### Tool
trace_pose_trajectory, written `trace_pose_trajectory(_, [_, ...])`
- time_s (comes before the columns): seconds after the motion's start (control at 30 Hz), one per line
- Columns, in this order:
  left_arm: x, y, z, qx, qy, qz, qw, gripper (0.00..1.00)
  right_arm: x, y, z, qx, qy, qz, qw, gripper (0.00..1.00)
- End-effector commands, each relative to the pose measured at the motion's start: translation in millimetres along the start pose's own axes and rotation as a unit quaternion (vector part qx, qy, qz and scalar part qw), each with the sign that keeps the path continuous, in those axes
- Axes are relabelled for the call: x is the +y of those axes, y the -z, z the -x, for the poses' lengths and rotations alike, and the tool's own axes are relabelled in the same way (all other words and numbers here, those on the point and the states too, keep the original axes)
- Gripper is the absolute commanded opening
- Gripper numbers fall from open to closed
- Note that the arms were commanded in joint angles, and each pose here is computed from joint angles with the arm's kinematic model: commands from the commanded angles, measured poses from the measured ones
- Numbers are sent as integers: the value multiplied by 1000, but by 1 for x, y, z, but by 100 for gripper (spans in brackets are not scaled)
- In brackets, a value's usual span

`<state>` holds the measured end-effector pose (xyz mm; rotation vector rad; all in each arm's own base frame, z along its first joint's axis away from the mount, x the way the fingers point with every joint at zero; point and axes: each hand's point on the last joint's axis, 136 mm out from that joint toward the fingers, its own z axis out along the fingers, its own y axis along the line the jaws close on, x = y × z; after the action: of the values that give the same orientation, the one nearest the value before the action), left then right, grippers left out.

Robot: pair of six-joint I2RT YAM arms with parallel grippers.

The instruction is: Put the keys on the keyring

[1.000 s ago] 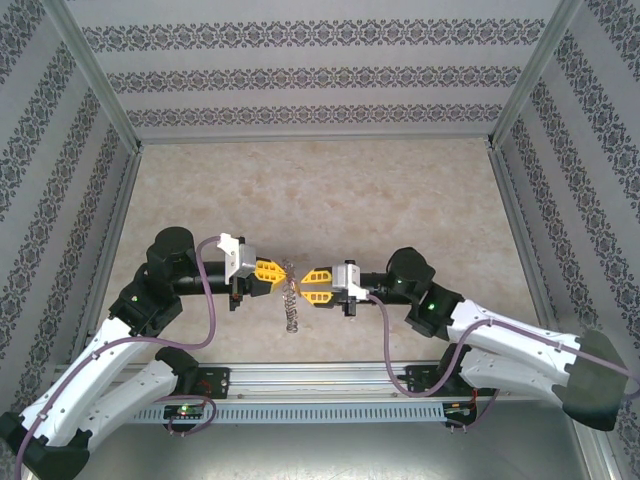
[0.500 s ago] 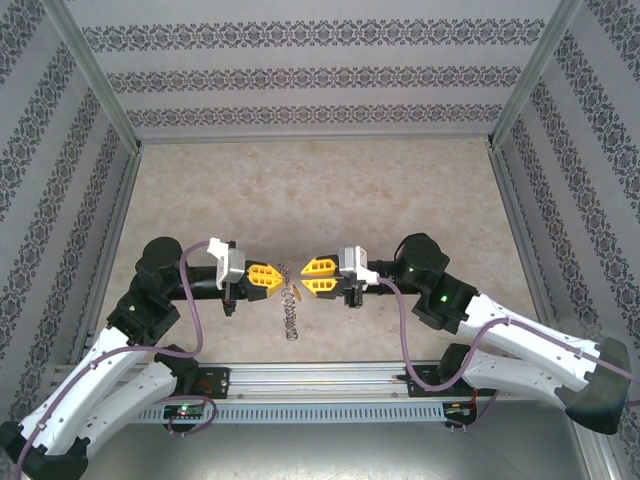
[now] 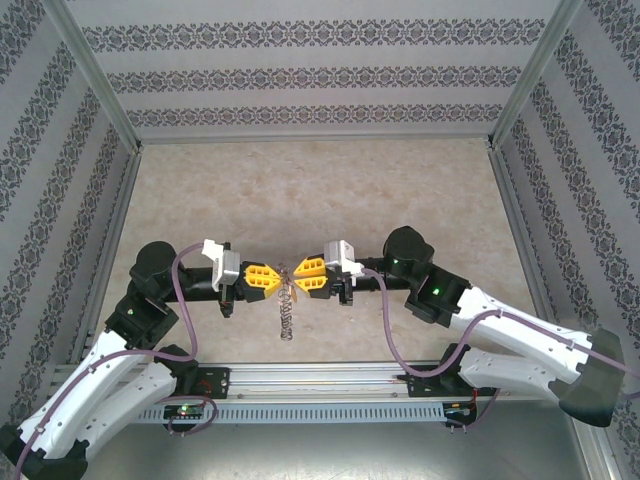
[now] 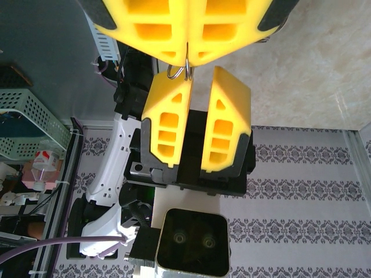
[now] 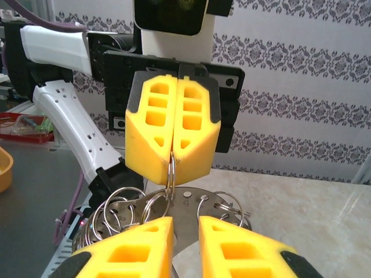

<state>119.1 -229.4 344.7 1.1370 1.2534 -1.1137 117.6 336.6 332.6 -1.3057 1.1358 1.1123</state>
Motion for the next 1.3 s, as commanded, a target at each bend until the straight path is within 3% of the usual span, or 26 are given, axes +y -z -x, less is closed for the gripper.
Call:
trace_pose_trajectory(0.0, [-8,1,15,-20,-30,-16,999,0,2,-1,16,-15,11,9,1000,19])
trace_pose_trajectory(0.53, [-1,-3,9,-6,-26,-10,1000,0,5,-6,21,-41,20,29,999,19])
trace_pose_trajectory(0.83, [-2,-2,10,-6,-27,-12,1000,0,-1,-13,14,-27,6,25,999,17])
trace_pose_trajectory(0.9, [-2,-2,10,-6,-27,-11,1000,0,-1,-13,15,-27,7,25,999,13])
trace_pose_trajectory(1.0, [-1,-2,10,-6,-28,-8,1000,0,0,-12,14,-25,12,27,999,0])
trace_pose_trajectory(1.17, [11,-2,6,3,-29,30,999,0,-1,-9,11,-12,24,15,1000,0])
trace_pose_trajectory(1.2, [16,-1,6,6,-30,46,998,1,-4,-7,10,-7,28,4,1000,0])
trace_pose_trajectory(1.27, [26,3,7,17,-27,80,996,18,-11,-4,6,16,37,-22,999,0])
